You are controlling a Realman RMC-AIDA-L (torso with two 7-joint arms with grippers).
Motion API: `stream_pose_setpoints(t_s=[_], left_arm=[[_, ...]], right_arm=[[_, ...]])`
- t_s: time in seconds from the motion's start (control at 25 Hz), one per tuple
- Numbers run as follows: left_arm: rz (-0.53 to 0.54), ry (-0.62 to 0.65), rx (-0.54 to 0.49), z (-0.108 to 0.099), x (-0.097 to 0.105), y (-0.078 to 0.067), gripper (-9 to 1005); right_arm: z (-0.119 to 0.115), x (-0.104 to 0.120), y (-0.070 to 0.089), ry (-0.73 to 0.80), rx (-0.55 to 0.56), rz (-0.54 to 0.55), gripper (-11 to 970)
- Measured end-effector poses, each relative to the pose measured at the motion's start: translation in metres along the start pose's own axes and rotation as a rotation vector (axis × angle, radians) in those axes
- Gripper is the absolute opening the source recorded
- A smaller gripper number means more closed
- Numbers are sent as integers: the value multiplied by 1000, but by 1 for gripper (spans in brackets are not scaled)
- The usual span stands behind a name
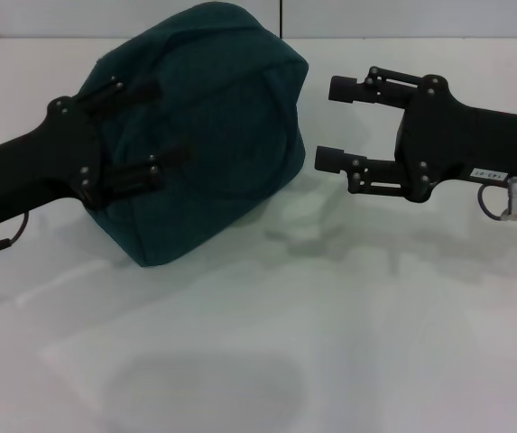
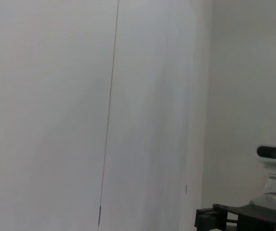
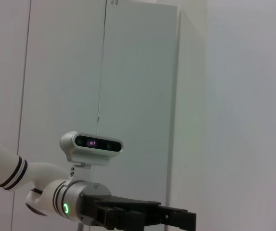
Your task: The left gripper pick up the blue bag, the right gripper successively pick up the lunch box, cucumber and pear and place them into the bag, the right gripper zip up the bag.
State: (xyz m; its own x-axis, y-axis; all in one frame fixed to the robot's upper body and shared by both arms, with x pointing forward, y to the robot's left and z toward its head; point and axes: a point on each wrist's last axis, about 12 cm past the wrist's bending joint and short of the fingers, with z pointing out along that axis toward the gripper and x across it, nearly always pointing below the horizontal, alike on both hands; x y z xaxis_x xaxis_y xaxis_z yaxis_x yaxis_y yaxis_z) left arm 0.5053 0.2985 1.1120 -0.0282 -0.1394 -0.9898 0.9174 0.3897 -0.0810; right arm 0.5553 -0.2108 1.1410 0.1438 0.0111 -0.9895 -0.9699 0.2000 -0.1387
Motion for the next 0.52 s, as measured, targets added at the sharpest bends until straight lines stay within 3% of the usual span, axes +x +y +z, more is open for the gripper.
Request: stream_pose_setpoints(t_s=[0.52], left_arm=[[4,-4,-6,0,3,-2,870]], right_arm=[[-2,1,0,-28,26,1,732]])
